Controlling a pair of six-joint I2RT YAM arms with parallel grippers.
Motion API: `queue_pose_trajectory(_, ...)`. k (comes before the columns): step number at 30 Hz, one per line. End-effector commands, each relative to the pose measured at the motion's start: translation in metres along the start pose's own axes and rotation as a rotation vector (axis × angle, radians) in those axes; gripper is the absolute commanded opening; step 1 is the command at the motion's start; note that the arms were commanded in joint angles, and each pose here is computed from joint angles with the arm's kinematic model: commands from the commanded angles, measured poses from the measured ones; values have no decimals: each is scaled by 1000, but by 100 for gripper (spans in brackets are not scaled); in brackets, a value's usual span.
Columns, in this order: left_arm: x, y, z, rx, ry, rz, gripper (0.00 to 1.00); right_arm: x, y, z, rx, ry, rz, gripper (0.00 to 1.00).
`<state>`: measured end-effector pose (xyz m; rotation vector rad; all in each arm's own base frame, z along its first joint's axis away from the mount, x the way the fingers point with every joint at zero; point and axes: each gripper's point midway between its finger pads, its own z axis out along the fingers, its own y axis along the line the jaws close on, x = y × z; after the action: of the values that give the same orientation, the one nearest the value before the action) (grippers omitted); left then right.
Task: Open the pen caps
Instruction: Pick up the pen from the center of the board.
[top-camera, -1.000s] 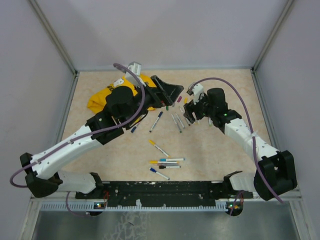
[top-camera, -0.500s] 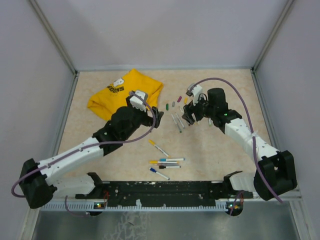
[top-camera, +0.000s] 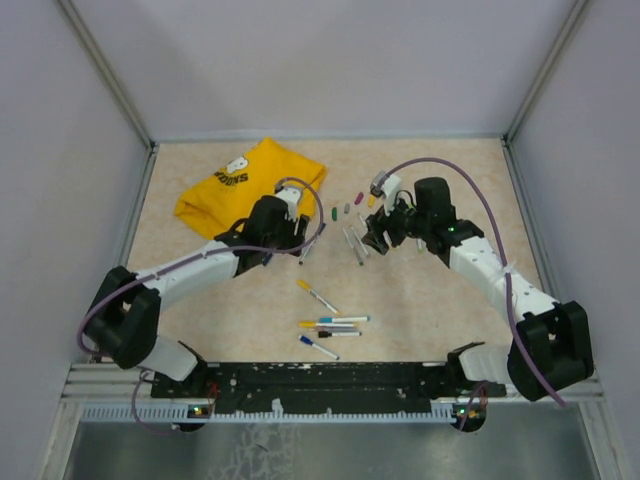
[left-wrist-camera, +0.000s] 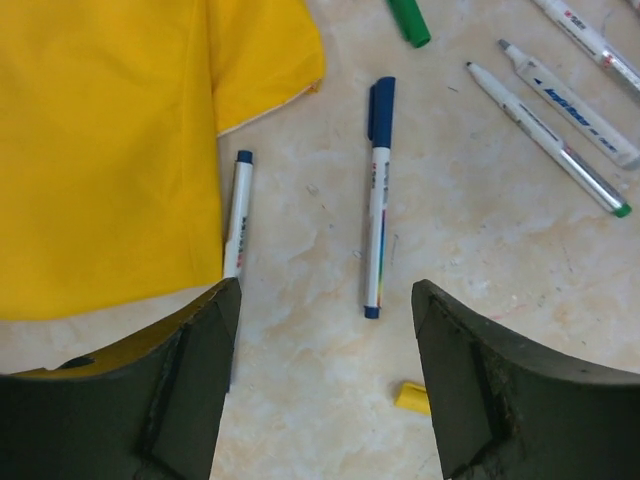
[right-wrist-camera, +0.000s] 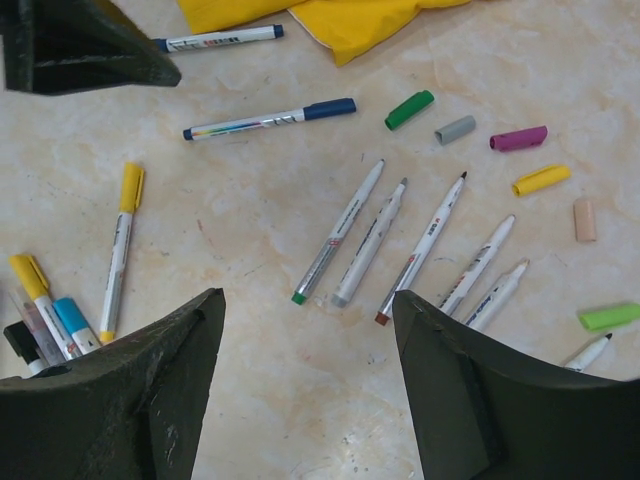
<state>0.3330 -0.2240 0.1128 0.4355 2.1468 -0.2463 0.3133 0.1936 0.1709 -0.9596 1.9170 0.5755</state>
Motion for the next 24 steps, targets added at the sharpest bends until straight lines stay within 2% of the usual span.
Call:
queue_pose_trajectory(1, 1, 13, 20, -23, 110, 52, 66, -14, -3, -3, -7, -42, -29, 68)
queue_pose_trajectory(3, 10, 10, 29, 1, 185, 56, 58, -14, -3, -2, -9, -40, -27, 68)
queue_pose_trajectory(8, 8, -13, 48, 119, 210, 66, 55, -11, -3, 1, -16, -28, -19, 68)
queue_pose_trajectory(24, 21, -28, 82, 168, 312, 62, 38, -9, -3, 2, -21, -23, -19, 67)
